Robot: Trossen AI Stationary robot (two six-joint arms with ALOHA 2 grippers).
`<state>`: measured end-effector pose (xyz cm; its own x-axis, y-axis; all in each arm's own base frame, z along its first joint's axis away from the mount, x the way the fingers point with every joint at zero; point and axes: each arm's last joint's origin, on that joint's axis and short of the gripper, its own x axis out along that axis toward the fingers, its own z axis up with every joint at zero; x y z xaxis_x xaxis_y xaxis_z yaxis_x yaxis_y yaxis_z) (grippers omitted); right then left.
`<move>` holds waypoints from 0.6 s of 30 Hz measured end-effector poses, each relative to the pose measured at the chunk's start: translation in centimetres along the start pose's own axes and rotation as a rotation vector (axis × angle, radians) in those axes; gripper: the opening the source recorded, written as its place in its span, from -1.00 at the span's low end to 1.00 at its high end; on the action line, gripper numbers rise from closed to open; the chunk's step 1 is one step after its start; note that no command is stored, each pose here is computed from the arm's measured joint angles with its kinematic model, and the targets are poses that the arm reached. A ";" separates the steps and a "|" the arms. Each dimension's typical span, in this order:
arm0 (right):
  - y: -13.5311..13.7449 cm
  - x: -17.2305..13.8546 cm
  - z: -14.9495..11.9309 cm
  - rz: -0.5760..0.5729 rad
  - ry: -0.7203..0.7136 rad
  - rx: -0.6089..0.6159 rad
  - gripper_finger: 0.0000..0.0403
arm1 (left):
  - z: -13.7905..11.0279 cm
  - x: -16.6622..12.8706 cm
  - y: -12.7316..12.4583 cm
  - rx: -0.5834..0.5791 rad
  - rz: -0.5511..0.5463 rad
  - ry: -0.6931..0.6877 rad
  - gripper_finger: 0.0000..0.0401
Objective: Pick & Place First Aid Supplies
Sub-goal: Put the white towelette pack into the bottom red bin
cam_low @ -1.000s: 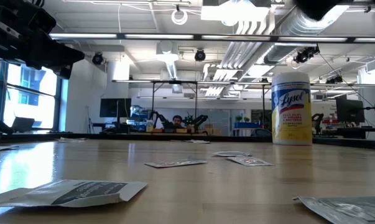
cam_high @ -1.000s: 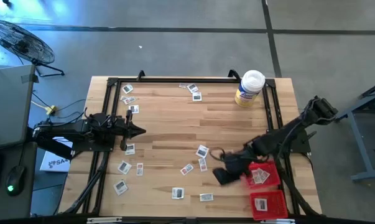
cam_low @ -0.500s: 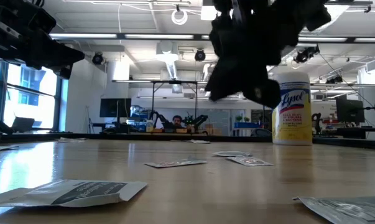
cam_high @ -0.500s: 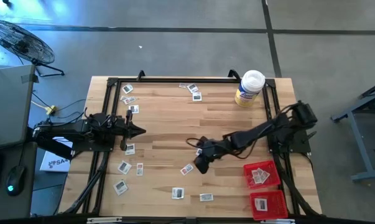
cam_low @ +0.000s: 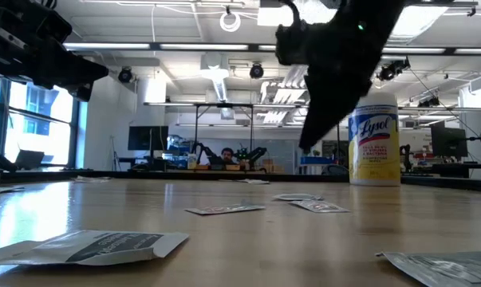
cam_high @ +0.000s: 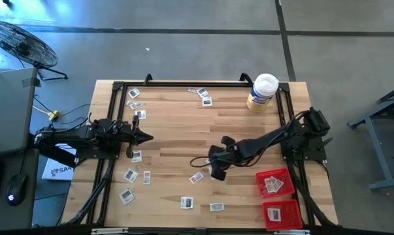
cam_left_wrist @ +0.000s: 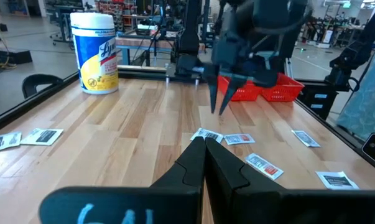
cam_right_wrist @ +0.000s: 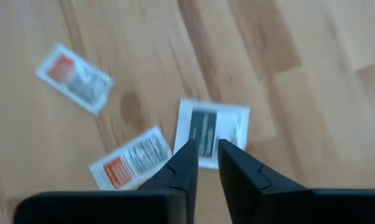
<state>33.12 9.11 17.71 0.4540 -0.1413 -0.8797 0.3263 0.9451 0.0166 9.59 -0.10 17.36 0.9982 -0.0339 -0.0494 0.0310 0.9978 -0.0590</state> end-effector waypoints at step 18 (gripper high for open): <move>-3.6 4.0 -3.3 0.016 -0.037 0.075 -0.36 | 0.0 0.0 0.0 0.000 0.000 0.000 -0.99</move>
<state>31.03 6.13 12.51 0.4899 -0.1383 -0.8607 0.3793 0.9228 0.0676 9.59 -0.10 17.36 0.9982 -0.0337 -0.0494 0.0308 0.9978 -0.0590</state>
